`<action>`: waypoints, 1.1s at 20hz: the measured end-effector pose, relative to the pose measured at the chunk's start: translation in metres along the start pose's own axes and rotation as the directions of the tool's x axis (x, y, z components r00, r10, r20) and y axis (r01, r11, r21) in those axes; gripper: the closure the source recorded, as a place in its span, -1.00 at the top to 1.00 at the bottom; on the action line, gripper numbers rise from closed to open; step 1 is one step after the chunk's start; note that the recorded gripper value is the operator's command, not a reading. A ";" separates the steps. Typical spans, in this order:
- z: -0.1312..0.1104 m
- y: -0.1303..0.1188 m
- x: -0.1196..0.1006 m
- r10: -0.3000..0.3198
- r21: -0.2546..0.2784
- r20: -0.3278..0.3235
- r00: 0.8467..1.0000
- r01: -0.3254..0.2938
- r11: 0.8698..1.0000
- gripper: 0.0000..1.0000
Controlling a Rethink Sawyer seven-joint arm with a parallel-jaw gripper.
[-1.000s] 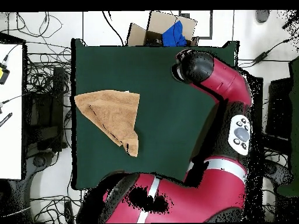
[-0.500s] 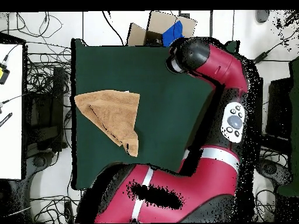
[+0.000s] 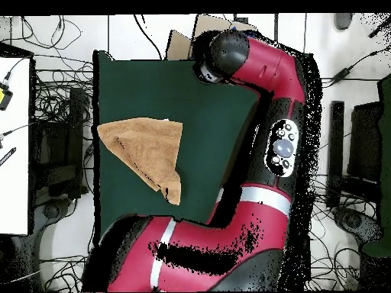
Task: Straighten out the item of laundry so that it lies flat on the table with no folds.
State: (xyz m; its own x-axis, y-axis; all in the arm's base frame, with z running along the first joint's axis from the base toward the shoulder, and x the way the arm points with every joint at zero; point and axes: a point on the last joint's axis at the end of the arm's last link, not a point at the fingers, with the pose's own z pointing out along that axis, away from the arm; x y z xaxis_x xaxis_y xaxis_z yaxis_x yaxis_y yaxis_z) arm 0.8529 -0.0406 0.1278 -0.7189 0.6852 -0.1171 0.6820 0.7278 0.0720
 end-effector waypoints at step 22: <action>-0.012 0.030 0.036 -0.046 -0.004 -0.012 0.999 0.046 0.999 1.00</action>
State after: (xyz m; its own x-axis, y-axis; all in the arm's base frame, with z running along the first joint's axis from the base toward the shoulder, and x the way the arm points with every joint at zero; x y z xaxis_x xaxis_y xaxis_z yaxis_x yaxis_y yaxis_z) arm 0.8457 0.0064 0.1379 -0.7514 0.6509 -0.1082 0.6474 0.7590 0.0700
